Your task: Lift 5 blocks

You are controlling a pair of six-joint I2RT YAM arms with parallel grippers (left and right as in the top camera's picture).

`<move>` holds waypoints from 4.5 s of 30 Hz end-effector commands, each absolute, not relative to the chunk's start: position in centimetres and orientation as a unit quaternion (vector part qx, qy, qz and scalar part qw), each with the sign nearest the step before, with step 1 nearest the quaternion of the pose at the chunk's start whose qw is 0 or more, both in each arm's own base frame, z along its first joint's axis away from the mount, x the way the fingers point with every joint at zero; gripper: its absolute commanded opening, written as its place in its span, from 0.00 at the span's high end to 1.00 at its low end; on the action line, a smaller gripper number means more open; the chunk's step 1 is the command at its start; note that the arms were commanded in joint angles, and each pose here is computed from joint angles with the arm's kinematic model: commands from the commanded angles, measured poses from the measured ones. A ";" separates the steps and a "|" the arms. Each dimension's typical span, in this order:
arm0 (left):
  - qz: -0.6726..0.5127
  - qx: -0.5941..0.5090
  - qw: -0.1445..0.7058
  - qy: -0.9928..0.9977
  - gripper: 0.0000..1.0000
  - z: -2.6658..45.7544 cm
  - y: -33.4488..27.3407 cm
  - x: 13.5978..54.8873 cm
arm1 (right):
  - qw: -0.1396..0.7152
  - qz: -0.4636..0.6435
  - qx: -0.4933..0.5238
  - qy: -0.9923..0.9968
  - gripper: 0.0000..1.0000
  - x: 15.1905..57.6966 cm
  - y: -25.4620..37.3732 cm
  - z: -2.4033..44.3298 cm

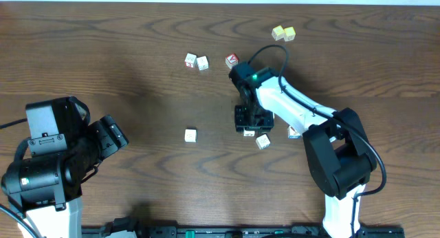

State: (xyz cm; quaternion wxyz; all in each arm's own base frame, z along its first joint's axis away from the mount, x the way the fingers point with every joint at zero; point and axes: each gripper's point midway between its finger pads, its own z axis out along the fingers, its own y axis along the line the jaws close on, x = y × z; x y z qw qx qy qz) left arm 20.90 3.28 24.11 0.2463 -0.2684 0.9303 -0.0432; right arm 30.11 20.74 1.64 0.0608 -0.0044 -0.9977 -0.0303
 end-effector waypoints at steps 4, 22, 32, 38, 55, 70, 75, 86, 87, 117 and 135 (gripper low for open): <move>-0.037 -0.273 0.250 0.928 0.14 24.4 3.5 20.9 | 0.053 -0.031 0.013 -0.998 0.45 31.8 20.6 5.8; -0.037 -0.273 0.250 0.928 0.14 24.4 3.5 20.9 | 0.167 0.002 0.179 -0.970 0.28 25.9 16.5 3.2; -0.037 -0.273 0.250 0.928 0.14 24.4 3.5 20.9 | 0.137 0.017 0.187 -0.973 0.41 27.0 16.2 2.0; -0.037 -0.273 0.250 0.928 0.14 24.4 3.5 20.9 | 0.146 0.020 0.186 -0.971 0.47 26.5 15.9 1.7; -0.037 -0.273 0.250 0.928 0.14 24.4 3.5 20.9 | 0.130 0.014 0.189 -0.973 0.72 26.9 16.0 0.4; -0.037 -0.273 0.250 0.928 0.14 24.4 3.5 20.9 | 0.111 0.048 0.062 -0.991 0.76 28.6 13.4 0.3; -0.037 -0.273 0.250 0.928 0.14 24.4 3.5 20.9 | 0.116 -0.021 0.045 -0.992 0.76 28.7 15.6 0.2; -0.037 -0.273 0.250 0.928 0.14 24.4 3.5 20.9 | 0.107 -0.056 -0.007 -0.993 0.73 29.4 17.2 0.2; -0.037 -0.273 0.250 0.928 0.14 24.4 3.5 20.9 | 0.107 -0.056 -0.007 -0.993 0.74 29.4 17.2 0.2; -0.037 -0.273 0.250 0.928 0.14 24.4 3.5 20.9 | 0.096 -0.048 0.033 -0.994 0.67 29.8 16.7 0.1; -0.037 -0.273 0.250 0.928 0.14 24.4 3.5 20.9 | 0.087 -0.053 0.028 -0.994 0.58 32.1 16.5 4.6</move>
